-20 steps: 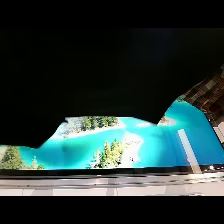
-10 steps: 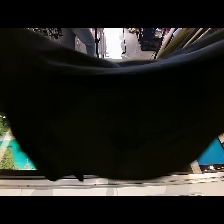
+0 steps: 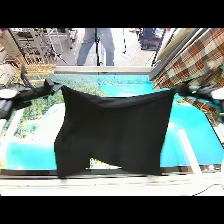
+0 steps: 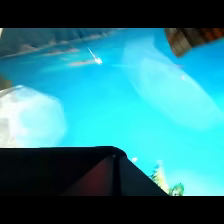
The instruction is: Fold the clothes and pants, and hang the long-sleeved shirts on hangers.
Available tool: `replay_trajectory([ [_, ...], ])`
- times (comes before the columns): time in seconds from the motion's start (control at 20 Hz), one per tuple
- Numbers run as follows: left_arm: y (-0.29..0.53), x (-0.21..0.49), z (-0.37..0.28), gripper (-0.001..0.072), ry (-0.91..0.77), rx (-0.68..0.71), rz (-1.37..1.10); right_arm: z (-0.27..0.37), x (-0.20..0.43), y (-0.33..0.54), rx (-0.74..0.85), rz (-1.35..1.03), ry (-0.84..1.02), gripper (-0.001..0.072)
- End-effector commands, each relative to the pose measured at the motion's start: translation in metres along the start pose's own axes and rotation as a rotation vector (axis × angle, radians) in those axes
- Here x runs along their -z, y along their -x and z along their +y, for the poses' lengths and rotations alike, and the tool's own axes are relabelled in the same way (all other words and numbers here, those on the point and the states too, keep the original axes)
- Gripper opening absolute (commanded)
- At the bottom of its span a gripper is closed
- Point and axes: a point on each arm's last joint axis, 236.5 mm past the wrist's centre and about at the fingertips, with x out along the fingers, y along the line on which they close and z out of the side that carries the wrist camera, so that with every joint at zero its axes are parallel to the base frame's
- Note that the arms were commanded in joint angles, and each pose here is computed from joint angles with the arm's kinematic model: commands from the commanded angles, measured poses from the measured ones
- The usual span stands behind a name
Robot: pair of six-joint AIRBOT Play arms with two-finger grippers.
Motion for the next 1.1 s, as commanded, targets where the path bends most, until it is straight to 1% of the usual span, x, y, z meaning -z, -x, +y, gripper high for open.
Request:
replay_trajectory([
  [0.0, -0.040, -0.010, 0.083, 0.0210, 0.107, -0.133, -0.105, -0.047, 0.035, -0.086, 0.057, -0.005, -0.164, 0.0185],
  [0.05, -0.039, -0.013, 0.084, 0.0433, 0.094, -0.129, -0.094, -0.045, 0.041, -0.090, 0.038, 0.027, -0.178, 0.0473],
  [0.1, -0.032, -0.012, 0.084, 0.0532, 0.054, -0.124, -0.057, -0.044, 0.051, -0.087, 0.020, 0.082, -0.170, 0.0560],
  [0.2, -0.003, 0.006, 0.094, 0.0524, -0.079, -0.149, 0.101, -0.047, 0.086, -0.064, -0.034, 0.256, -0.207, 0.0555],
  [0.25, 0.019, 0.022, 0.110, 0.0467, -0.097, -0.201, 0.212, -0.050, 0.110, -0.047, -0.077, 0.367, -0.251, 0.0555],
  [0.3, 0.048, 0.043, 0.137, 0.0452, -0.060, -0.300, 0.338, -0.051, 0.135, -0.029, -0.118, 0.471, -0.300, 0.0551],
  [0.35, 0.075, 0.066, 0.160, 0.0453, -0.005, -0.401, 0.458, -0.047, 0.165, -0.007, -0.159, 0.582, -0.349, 0.0514],
  [0.4, 0.100, 0.091, 0.177, 0.0457, 0.022, -0.478, 0.582, -0.039, 0.192, 0.012, -0.189, 0.662, -0.396, 0.0494],
  [0.45, 0.114, 0.112, 0.184, 0.0488, 0.032, -0.497, 0.675, -0.027, 0.217, 0.031, -0.208, 0.726, -0.436, 0.0494],
  [0.5, 0.122, 0.133, 0.183, 0.0550, 0.039, -0.472, 0.753, -0.012, 0.243, 0.049, -0.221, 0.781, -0.469, 0.0492],
  [0.55, 0.124, 0.152, 0.181, 0.0556, 0.047, -0.443, 0.809, 0.000, 0.266, 0.064, -0.221, 0.815, -0.486, 0.0486],
  [0.65, 0.119, 0.176, 0.181, 0.0556, 0.064, -0.421, 0.847, 0.007, 0.302, 0.085, -0.184, 0.833, -0.513, 0.0486],
  [0.8, 0.100, 0.182, 0.182, 0.0556, 0.035, -0.407, 0.812, 0.016, 0.333, 0.103, -0.196, 0.871, -0.521, 0.0486],
  [1.05, 0.102, 0.188, 0.181, 0.0556, 0.043, -0.407, 0.833, 0.015, 0.341, 0.103, -0.194, 0.875, -0.509, 0.0486],
])
